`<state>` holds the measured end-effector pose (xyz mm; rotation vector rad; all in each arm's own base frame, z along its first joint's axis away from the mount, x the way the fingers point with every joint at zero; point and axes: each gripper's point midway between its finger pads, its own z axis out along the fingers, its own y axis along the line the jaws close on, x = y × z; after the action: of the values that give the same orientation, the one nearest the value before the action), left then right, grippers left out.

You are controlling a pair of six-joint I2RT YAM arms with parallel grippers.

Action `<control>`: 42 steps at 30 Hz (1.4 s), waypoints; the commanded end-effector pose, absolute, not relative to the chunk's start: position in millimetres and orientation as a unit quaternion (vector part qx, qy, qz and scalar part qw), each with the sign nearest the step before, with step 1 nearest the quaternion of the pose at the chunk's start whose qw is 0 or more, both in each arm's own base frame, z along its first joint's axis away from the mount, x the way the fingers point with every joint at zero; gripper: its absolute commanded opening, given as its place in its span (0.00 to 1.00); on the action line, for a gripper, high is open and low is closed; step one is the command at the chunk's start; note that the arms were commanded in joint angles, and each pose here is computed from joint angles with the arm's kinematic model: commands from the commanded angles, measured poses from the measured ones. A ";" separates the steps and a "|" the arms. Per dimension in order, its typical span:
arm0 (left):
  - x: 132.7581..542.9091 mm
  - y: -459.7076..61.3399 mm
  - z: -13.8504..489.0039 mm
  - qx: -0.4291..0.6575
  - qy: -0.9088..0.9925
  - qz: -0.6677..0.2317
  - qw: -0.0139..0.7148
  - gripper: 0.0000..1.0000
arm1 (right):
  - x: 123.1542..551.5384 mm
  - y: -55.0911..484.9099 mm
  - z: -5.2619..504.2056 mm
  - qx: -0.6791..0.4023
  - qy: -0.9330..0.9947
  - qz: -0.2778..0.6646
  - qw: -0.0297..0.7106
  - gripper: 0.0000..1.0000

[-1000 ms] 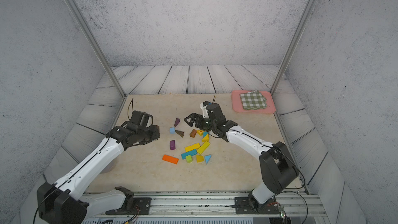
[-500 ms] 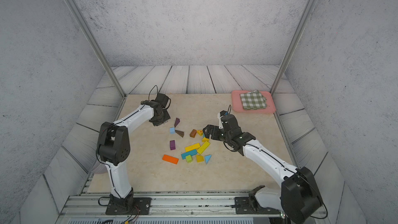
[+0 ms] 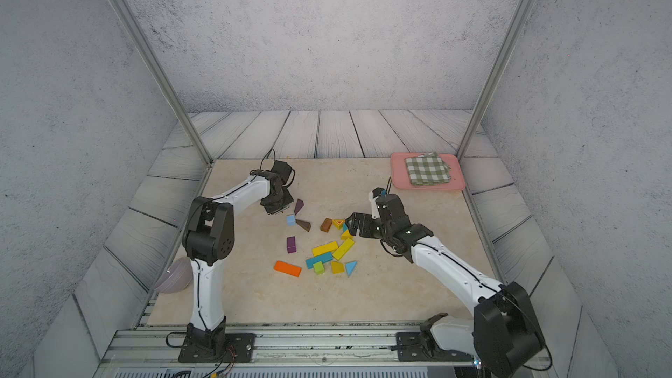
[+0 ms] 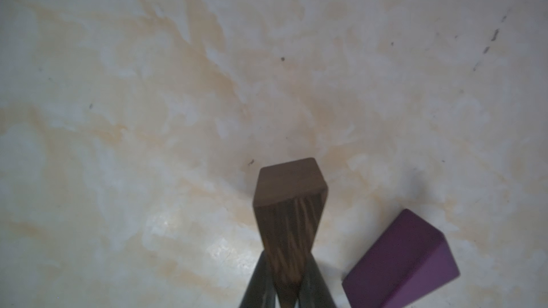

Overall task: Assemble a small pinwheel with building blocks
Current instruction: Assemble the building block at the center of the board.

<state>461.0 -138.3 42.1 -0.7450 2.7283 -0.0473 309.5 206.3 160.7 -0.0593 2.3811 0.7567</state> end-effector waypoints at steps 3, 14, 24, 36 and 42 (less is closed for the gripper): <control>466.6 -150.5 32.7 -0.258 0.954 -0.027 0.151 0.00 | 306.8 204.7 157.4 -0.029 0.902 0.291 0.316 0.99; 467.5 -161.0 20.0 -0.245 0.959 -0.026 0.138 0.00 | 306.6 201.1 154.0 -0.028 0.904 0.289 0.314 0.99; 466.2 -160.3 24.6 -0.238 0.961 -0.024 0.138 0.16 | 303.0 193.4 149.4 -0.032 0.911 0.271 0.308 0.99; 465.4 -160.9 32.5 -0.235 0.961 -0.028 0.140 0.30 | 300.1 184.7 153.9 -0.038 0.911 0.258 0.319 0.99; 464.5 -161.4 45.8 -0.232 0.961 -0.036 0.148 0.30 | 299.6 184.6 153.4 -0.040 0.912 0.257 0.317 0.99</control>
<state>465.9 -159.5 29.2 -0.6876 2.7729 -0.0910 303.4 190.6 148.3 -0.0975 2.4131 0.6991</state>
